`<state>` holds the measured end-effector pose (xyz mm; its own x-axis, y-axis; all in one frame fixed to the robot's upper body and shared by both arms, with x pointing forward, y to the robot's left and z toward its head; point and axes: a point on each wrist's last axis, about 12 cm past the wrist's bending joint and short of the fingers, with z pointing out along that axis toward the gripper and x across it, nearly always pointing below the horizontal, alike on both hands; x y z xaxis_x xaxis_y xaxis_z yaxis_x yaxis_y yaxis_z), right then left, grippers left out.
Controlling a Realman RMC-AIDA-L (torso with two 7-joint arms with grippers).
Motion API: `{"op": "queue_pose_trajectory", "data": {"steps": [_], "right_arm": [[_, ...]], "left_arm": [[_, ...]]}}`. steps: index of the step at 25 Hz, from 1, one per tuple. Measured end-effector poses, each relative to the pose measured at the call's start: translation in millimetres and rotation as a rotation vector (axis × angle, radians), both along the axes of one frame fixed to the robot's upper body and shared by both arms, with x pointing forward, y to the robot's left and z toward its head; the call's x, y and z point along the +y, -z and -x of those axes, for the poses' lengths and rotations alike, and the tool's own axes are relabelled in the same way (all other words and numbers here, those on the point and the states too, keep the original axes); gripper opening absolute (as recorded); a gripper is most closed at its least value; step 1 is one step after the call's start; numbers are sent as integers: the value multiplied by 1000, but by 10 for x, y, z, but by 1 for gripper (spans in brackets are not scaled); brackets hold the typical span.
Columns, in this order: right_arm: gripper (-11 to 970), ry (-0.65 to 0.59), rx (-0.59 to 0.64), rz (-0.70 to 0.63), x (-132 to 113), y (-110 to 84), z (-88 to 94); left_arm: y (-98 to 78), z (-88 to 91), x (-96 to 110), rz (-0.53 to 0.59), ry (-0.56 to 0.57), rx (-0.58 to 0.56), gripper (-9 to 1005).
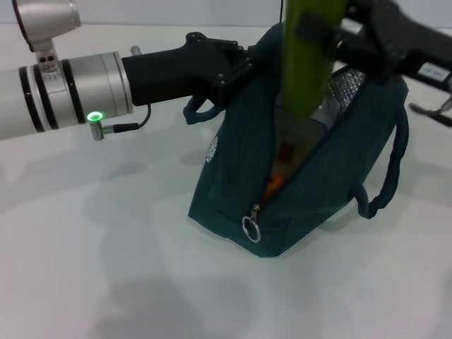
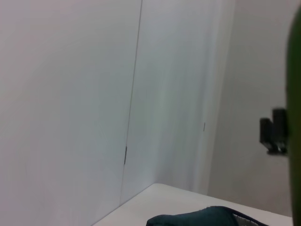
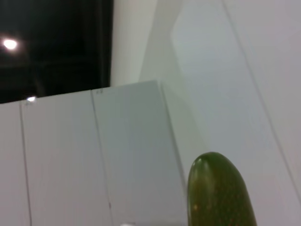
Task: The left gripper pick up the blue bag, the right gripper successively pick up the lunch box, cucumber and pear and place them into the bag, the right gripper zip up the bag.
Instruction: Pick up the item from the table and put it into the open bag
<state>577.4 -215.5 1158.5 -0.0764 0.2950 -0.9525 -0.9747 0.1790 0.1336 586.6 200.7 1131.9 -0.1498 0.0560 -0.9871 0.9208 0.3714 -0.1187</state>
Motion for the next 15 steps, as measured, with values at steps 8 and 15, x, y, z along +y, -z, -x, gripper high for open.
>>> {"op": "queue_pose_trajectory", "data": {"steps": [8,15], "right_arm": [[605,28,-30,22,58,311,189],[614,120,-60,57,75,556,309]], "left_arm": [[-2,-6,5,-1,-5,0,56],[2,-12,-7,-1,-7,2,57]]}}
